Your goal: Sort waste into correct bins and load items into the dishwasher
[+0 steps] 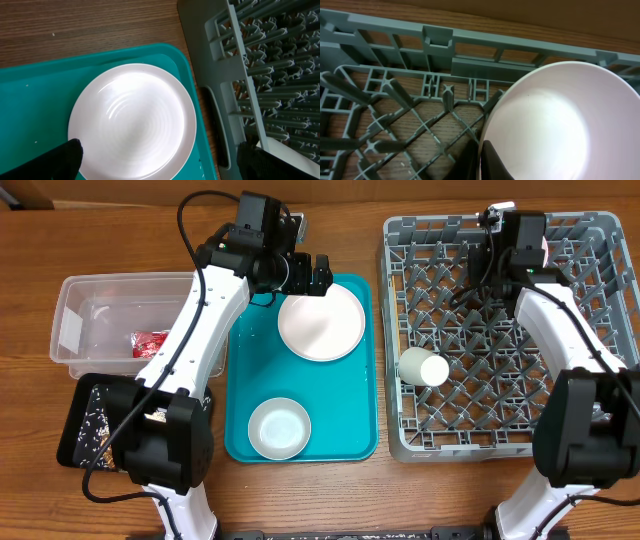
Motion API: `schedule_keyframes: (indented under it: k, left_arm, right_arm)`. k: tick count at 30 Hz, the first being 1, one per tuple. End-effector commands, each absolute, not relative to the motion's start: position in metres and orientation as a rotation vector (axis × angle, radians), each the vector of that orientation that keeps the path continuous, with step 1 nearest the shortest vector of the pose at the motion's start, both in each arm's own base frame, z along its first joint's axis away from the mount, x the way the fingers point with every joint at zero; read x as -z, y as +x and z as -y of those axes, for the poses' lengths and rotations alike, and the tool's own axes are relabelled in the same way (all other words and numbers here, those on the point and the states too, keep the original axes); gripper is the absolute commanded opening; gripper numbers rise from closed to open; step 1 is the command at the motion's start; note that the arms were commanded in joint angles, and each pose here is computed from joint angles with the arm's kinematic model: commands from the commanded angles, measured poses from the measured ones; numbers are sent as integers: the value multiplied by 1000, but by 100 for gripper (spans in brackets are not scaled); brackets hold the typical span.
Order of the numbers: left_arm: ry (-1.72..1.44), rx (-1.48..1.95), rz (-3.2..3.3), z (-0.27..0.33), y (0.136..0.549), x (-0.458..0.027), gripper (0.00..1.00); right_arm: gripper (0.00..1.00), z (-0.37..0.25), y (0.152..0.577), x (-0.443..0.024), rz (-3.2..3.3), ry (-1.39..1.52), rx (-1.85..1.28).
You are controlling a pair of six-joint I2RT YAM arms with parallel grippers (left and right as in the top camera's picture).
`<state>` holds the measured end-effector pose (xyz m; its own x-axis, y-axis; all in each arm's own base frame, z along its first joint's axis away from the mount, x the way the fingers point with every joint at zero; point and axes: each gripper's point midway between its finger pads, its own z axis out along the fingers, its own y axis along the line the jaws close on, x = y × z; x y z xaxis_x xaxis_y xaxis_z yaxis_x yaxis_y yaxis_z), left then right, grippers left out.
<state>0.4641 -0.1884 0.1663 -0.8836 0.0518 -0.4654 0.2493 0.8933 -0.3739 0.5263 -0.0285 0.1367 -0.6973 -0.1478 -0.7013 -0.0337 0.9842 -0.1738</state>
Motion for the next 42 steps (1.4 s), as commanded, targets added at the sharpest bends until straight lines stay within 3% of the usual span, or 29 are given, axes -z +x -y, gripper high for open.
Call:
schedule_keyframes:
  k: [1, 6, 10, 16, 28, 42]
  left_arm:
    - [260, 587, -2553, 191, 467, -185, 100]
    - [260, 587, -2553, 191, 467, -185, 100]
    - [259, 587, -2553, 191, 467, -185, 100]
    - [260, 587, -2553, 191, 467, -185, 100]
    - [260, 587, -2553, 192, 467, -185, 100]
    - [261, 587, -2553, 192, 467, -185, 100]
  right_arm:
    - [4, 27, 518, -210, -2207, -101, 186]
    - [4, 5, 488, -262, -2150, 5, -38]
    - [4, -39, 462, -303, -2073, -62, -455]
    - [4, -67, 442, -325, -2012, -92, -950]
    - [4, -90, 441, -277, -1966, -268, -1541]
    - [4, -86, 466, -221, -1998, -223, -1604]
